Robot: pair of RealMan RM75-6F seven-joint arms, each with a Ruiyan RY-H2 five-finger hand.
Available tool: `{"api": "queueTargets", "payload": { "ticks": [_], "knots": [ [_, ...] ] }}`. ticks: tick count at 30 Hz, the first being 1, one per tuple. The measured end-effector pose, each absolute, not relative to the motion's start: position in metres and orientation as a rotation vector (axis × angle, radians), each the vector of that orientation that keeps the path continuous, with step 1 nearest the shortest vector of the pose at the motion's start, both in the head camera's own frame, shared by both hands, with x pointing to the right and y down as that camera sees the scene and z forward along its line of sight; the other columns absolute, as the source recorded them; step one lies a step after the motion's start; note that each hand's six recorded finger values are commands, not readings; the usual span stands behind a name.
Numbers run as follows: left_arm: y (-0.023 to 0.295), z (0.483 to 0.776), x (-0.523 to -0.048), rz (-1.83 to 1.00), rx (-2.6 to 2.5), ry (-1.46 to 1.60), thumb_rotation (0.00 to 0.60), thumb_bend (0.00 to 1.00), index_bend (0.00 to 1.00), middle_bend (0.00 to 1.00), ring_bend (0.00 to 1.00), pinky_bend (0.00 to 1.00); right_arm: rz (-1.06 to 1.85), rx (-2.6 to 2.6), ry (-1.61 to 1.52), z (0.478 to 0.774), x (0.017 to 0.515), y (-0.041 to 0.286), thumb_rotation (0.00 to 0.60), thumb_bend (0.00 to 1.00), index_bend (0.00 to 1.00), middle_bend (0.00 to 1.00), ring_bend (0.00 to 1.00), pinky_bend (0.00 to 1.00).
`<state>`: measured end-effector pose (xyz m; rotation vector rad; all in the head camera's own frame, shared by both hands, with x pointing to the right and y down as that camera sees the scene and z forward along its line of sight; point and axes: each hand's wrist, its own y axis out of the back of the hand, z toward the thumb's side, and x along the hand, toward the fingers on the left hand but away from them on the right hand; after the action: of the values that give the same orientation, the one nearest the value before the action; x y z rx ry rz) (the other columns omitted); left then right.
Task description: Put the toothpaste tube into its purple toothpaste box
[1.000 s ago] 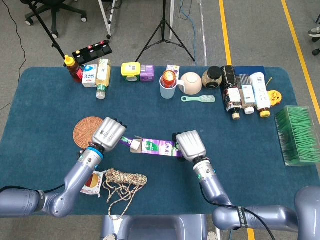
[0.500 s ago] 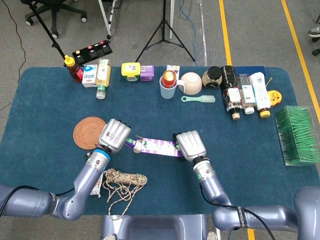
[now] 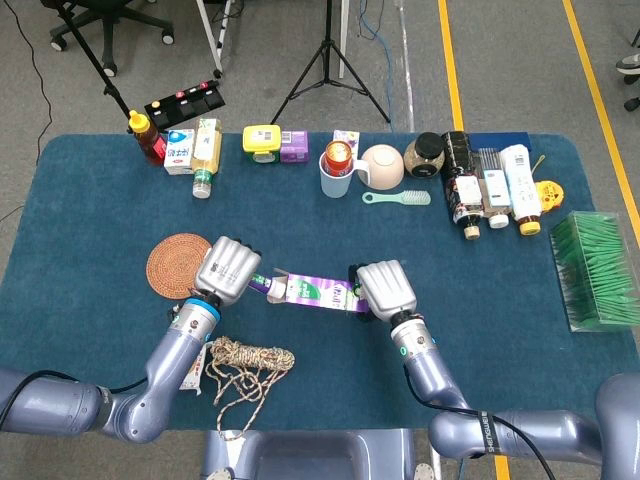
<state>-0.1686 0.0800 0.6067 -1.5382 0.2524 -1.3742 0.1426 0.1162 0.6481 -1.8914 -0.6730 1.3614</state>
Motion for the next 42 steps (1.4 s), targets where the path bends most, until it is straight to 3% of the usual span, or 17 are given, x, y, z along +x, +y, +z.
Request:
{"api": "queueTargets", "payload": {
  "ticks": [42],
  "knots": [
    [0.085,0.601,-0.152,-1.296,-1.646,0.336,0.6,0.33,0.64,0.48,0.42,0.64,1.371,-2.046,-0.769,0.653,0.136,0.124,0.6,0.29,0.48,0.57,0.56,0.67]
  ]
}}
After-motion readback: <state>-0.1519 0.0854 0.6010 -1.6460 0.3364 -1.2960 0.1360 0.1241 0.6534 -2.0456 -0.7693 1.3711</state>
